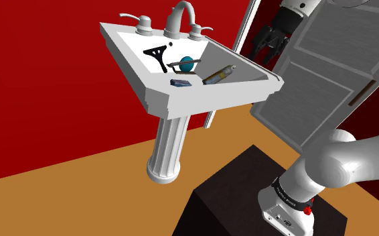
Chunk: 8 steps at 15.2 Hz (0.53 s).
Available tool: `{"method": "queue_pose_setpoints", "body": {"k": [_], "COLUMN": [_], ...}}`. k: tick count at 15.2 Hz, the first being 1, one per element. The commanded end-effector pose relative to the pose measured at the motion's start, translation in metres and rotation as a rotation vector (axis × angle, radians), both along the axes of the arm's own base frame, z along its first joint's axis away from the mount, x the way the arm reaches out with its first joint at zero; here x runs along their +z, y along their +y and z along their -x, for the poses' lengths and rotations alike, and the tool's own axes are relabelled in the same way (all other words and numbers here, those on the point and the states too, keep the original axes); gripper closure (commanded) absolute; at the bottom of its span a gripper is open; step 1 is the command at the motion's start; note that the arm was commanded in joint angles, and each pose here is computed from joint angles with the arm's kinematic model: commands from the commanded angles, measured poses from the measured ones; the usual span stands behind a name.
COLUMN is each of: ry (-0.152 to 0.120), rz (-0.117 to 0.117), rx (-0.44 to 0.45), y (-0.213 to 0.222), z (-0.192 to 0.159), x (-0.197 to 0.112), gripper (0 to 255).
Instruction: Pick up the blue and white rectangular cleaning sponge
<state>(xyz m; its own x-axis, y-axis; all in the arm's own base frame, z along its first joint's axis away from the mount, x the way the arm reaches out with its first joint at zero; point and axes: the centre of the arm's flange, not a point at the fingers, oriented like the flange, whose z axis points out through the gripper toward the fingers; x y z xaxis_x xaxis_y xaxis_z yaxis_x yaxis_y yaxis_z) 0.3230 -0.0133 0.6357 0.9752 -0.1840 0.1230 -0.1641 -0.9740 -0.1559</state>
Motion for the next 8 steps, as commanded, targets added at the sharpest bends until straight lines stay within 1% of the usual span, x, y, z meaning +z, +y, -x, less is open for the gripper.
{"method": "queue_pose_setpoints", "body": {"k": [1,8], "ry": [0.000,-0.007], "rz": [0.000,-0.044], "rx": [0.000,0.278], "y": [0.000,-0.024], "z": [0.000,-0.085], "x": [0.000,-0.048], "gripper": [0,0]}}
